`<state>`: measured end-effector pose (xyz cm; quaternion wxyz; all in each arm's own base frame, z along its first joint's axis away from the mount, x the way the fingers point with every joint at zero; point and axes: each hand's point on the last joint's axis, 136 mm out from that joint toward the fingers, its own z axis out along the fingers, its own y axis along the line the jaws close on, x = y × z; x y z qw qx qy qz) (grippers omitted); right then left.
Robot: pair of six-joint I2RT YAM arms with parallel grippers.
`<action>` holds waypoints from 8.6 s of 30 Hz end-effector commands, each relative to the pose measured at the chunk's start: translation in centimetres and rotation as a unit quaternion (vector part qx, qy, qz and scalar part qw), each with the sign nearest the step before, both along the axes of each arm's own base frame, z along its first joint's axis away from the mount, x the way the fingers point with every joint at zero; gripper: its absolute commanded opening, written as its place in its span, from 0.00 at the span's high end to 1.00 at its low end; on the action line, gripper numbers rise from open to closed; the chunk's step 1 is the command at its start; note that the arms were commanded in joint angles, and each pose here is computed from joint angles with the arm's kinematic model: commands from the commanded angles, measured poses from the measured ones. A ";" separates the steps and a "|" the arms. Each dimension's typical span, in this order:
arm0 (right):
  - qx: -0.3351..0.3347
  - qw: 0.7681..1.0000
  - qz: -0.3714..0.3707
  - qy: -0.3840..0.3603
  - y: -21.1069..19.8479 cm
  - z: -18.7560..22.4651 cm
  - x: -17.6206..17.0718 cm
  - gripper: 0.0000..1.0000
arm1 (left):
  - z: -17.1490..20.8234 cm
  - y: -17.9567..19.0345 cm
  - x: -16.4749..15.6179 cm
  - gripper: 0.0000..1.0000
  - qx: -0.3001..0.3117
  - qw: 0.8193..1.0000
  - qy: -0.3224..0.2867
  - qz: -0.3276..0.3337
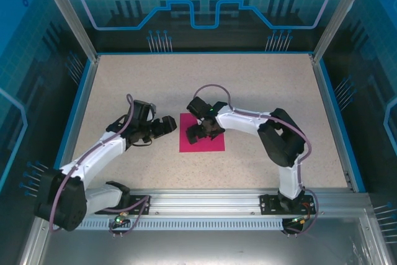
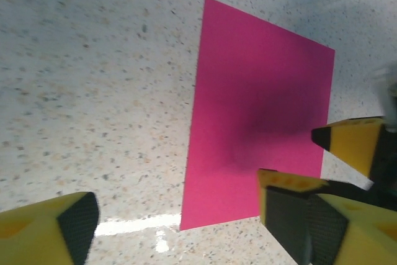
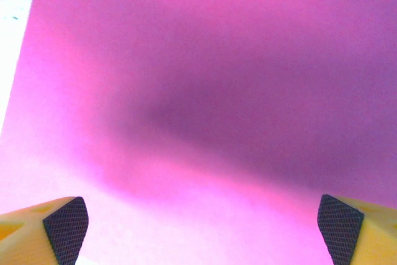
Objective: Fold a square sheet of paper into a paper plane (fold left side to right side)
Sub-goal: Move the square sheet of paper to the center of the table, then pick up the square sheet of paper from the center of the table, then place a square sheet of paper at the center of the table, then first fold in half a square sheet of paper at the center of the table.
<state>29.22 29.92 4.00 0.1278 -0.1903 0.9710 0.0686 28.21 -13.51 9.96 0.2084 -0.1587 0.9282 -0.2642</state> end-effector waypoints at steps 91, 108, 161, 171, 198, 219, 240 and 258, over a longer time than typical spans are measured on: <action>0.192 0.981 0.003 -0.015 -2.3 5.3 1.1 0.82 | 4.0 -1.0 0.6 0.21 -0.059 0.995 -0.073 -0.037; 0.430 0.870 0.203 -0.133 -3.2 26.2 -8.3 0.83 | 19.9 -3.7 -0.9 0.02 -0.249 0.880 -0.357 -0.191; 0.245 0.960 -0.097 0.096 -1.6 -1.0 -1.3 0.78 | -1.3 -6.0 2.1 0.82 -0.131 0.975 -0.013 -0.180; 0.177 0.969 -0.122 0.121 -3.7 -3.8 -2.5 0.77 | 1.8 -8.4 2.2 0.50 -0.242 0.955 0.000 -0.173; 0.399 0.911 -0.089 0.054 -0.4 5.3 -0.8 0.56 | -2.4 -11.3 3.8 0.52 -0.247 0.955 0.037 -0.159; 0.262 0.956 -0.115 0.068 -1.9 0.8 -0.5 0.96 | -1.8 -8.7 2.6 0.43 -0.163 0.977 0.017 -0.138; 0.196 0.970 -0.128 0.065 -3.7 -1.2 -0.3 0.93 | -7.2 -11.3 1.8 0.48 -0.112 0.978 0.093 -0.147; 0.140 0.974 -0.174 -0.027 -10.3 2.2 -0.8 0.62 | -10.0 -10.5 1.3 0.60 -0.029 0.979 0.123 -0.159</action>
